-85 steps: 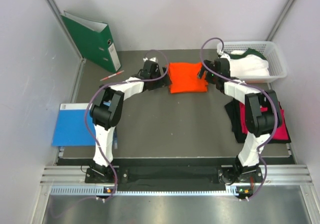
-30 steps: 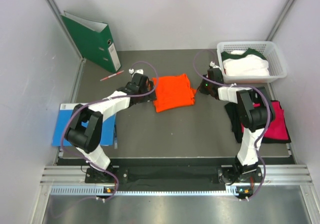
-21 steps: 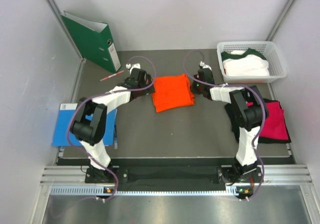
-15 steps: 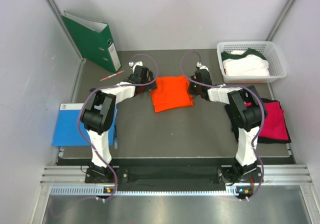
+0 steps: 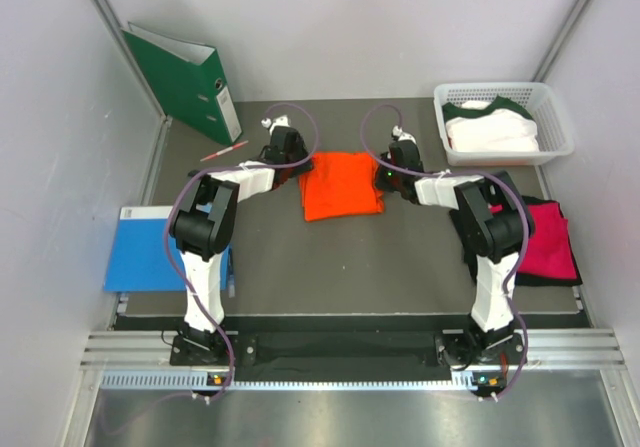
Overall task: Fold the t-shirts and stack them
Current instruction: Smooth out wrinkles on the folded tshirt
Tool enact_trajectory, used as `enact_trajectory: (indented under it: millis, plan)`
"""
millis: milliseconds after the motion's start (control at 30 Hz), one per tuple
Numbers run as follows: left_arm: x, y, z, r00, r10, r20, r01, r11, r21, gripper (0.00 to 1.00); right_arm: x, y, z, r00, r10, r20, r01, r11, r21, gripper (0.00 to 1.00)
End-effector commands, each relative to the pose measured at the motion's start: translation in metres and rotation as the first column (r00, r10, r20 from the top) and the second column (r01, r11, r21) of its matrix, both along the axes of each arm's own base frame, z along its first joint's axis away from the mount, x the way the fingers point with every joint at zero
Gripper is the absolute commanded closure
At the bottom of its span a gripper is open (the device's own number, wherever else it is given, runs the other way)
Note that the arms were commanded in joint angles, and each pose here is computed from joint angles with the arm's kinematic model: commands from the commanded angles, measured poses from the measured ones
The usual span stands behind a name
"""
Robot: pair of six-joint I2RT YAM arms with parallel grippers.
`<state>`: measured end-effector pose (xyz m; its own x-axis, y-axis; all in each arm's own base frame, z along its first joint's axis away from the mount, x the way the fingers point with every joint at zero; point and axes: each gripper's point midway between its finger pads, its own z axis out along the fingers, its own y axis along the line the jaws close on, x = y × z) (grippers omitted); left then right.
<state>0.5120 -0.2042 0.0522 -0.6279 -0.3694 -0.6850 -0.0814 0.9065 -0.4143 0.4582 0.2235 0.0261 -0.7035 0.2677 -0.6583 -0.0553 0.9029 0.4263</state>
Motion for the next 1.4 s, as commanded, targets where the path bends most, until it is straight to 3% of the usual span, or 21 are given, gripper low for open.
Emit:
enact_trajectory:
  millis: [0, 33, 333, 400, 433, 467, 500, 533, 600, 633, 667, 733, 767, 867, 1067, 1100, 1200, 1233, 1367]
  plan:
    - [0.008, -0.007, 0.007, 0.999, -0.013, 0.037, 0.015, 0.998, -0.057, 0.88, -0.047, 0.004, -0.033, 0.988, 0.040, -0.151, -0.048, 0.998, -0.046, 1.00]
    - [0.007, -0.005, 0.006, 1.000, -0.003, 0.029, 0.005, 0.999, -0.052, 1.00, -0.050, 0.000, -0.033, 0.988, 0.033, -0.153, -0.041, 0.998, -0.053, 1.00]
    - [-0.006, 0.017, -0.002, 0.997, 0.075, -0.027, -0.074, 0.997, 0.014, 1.00, -0.039, -0.028, 0.021, 0.996, -0.073, -0.042, 0.066, 0.986, -0.154, 0.94]
    - [-0.006, 0.016, 0.001, 0.998, 0.064, -0.024, -0.064, 0.998, 0.015, 0.96, -0.038, -0.038, 0.033, 0.995, -0.100, -0.012, 0.096, 0.979, -0.181, 0.83]
    - [-0.006, 0.014, 0.003, 0.998, 0.051, -0.021, -0.051, 0.999, 0.013, 0.86, -0.040, -0.040, 0.036, 0.995, -0.104, -0.008, 0.101, 0.976, -0.195, 0.78]
    - [-0.005, 0.013, 0.009, 1.000, 0.030, -0.008, -0.029, 0.999, 0.018, 0.49, -0.040, -0.048, 0.039, 0.993, -0.119, 0.011, 0.118, 0.966, -0.230, 0.65]
    - [-0.006, 0.013, 0.012, 1.000, 0.021, -0.005, -0.021, 1.000, 0.019, 0.36, -0.041, -0.053, 0.052, 0.990, -0.135, 0.045, 0.142, 0.959, -0.246, 0.57]
    - [-0.010, 0.014, 0.019, 1.000, 0.016, 0.002, -0.016, 1.000, 0.025, 0.27, -0.048, -0.057, 0.055, 0.989, -0.141, 0.048, 0.149, 0.947, -0.285, 0.47]
    - [-0.011, 0.024, 0.030, 0.999, 0.045, 0.027, -0.046, 0.997, 0.060, 0.06, -0.049, -0.079, 0.084, 0.968, -0.203, 0.146, 0.245, 0.892, -0.381, 0.19]
    - [-0.020, 0.032, 0.036, 0.998, 0.055, 0.021, -0.056, 0.995, 0.083, 0.02, -0.053, -0.078, 0.094, 0.963, -0.204, 0.175, 0.260, 0.872, -0.415, 0.07]
    - [-0.023, 0.036, 0.041, 0.998, 0.057, 0.033, -0.060, 0.993, 0.101, 0.02, -0.060, -0.098, 0.103, 0.946, -0.249, 0.205, 0.320, 0.804, -0.501, 0.01]
    - [-0.032, 0.048, 0.058, 0.995, 0.083, 0.059, -0.090, 0.987, 0.131, 0.02, -0.065, -0.103, 0.126, 0.928, -0.269, 0.258, 0.370, 0.740, -0.561, 0.00]
    - [-0.037, 0.052, 0.061, 0.995, 0.083, 0.057, -0.090, 0.985, 0.145, 0.02, -0.074, -0.120, 0.131, 0.917, -0.295, 0.269, 0.399, 0.654, -0.643, 0.00]
    - [-0.054, 0.059, 0.075, 0.995, 0.078, 0.061, -0.086, 0.984, 0.156, 0.02, -0.079, -0.136, 0.142, 0.891, -0.348, 0.292, 0.444, 0.526, -0.725, 0.00]
    - [-0.075, 0.065, 0.077, 0.996, 0.069, 0.048, -0.076, 0.985, 0.155, 0.02, -0.109, -0.167, 0.097, 0.891, -0.417, 0.182, 0.301, 0.240, -0.923, 0.07]
    - [-0.077, 0.066, 0.074, 0.997, 0.070, 0.042, -0.076, 0.985, 0.156, 0.02, -0.121, -0.177, 0.099, 0.893, -0.423, 0.150, 0.239, 0.164, -0.957, 0.08]
    - [-0.077, 0.064, 0.072, 0.998, 0.061, 0.034, -0.065, 0.986, 0.154, 0.02, -0.124, -0.186, 0.089, 0.870, -0.450, 0.202, 0.236, 0.021, -0.972, 0.10]
    - [-0.077, 0.062, 0.070, 0.998, 0.057, 0.028, -0.061, 0.987, 0.151, 0.02, -0.125, -0.187, 0.084, 0.881, -0.436, 0.184, 0.201, -0.007, -0.980, 0.12]
    - [-0.076, 0.061, 0.071, 0.998, 0.048, 0.029, -0.052, 0.987, 0.152, 0.02, -0.136, -0.191, 0.066, 0.875, -0.462, 0.142, 0.158, -0.006, -0.987, 0.14]
